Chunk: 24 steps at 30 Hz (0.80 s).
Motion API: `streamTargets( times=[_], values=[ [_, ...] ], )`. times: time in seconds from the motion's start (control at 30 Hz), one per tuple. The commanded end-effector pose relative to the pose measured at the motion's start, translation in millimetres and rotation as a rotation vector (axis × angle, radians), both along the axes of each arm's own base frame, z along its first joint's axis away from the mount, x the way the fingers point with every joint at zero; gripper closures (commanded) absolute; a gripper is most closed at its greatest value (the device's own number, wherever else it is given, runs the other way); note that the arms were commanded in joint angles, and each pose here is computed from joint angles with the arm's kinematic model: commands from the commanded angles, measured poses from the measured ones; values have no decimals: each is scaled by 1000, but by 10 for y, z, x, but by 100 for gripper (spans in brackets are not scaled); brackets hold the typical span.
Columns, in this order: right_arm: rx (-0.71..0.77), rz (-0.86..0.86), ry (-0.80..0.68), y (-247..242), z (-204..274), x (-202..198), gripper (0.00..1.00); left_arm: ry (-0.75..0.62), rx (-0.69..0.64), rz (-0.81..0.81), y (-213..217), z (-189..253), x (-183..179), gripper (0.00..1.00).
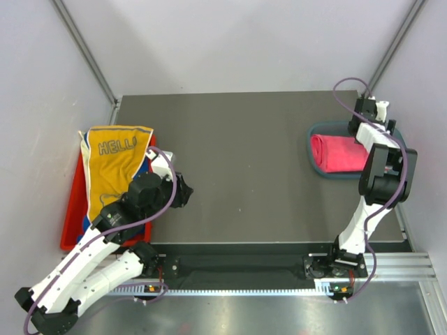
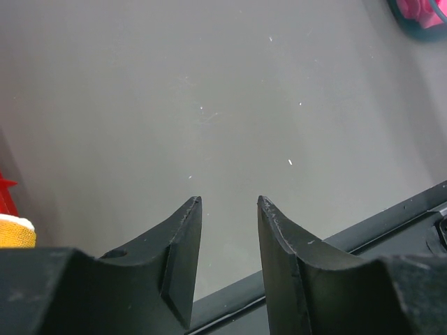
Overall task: Fold and stack the towels
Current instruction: Neatly place the folded towel into the bin, then grab crumpled towel
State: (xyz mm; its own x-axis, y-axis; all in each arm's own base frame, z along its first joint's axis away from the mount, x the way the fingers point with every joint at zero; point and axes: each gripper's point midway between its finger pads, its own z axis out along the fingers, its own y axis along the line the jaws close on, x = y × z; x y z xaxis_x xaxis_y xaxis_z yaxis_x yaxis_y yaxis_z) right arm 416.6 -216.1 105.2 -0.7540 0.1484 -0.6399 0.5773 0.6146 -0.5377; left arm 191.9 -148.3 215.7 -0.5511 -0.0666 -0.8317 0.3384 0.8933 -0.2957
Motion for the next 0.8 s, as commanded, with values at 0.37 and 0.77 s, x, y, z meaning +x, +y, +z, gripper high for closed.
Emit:
streamTargets(
  times=[0.37,0.77],
  values=[
    [399,157,-592,1123,1335,-37,22,-20,16,98,110,12,112,55],
    [771,713,-590,3510,1050,-531,23,49,270,660,906,53,633,37]
  ],
)
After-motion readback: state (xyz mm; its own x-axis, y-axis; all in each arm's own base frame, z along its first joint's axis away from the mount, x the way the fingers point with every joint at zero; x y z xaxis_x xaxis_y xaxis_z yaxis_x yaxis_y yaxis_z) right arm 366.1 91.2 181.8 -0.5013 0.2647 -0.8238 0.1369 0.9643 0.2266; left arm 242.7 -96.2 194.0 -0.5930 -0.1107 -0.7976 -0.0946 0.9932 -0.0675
